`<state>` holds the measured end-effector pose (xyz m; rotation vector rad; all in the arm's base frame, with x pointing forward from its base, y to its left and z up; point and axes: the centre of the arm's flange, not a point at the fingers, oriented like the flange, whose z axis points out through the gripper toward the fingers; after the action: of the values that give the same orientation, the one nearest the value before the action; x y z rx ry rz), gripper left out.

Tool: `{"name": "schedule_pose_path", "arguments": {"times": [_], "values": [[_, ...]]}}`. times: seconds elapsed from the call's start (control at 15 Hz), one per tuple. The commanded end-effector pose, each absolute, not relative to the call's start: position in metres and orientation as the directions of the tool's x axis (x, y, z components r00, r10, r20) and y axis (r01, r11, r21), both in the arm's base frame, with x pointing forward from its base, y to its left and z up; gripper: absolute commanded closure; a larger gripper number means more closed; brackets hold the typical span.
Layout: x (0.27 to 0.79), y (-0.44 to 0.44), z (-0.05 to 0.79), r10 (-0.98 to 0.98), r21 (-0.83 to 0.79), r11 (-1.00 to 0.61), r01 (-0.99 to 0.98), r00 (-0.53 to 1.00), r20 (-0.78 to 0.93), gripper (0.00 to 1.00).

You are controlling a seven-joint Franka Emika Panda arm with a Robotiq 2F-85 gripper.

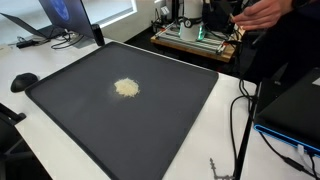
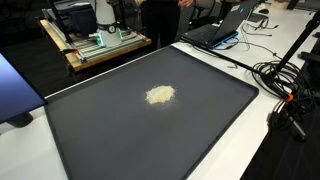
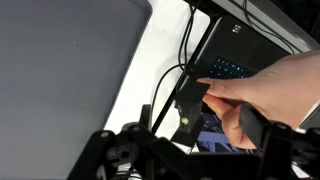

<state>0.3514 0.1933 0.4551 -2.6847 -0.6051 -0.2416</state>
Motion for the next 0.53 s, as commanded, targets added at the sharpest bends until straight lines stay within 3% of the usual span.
{"name": "schedule_pose_path", "arguments": {"times": [0.0, 0.47], "values": [[0.3502, 0.1855, 0.4565, 0.403, -0.365, -0.805, 0.467, 0.883, 0.241, 0.38], [0.3503, 0.1836, 0.4556, 0.415, -0.377, -0.795, 0.475, 0.879, 0.233, 0.92]]}}
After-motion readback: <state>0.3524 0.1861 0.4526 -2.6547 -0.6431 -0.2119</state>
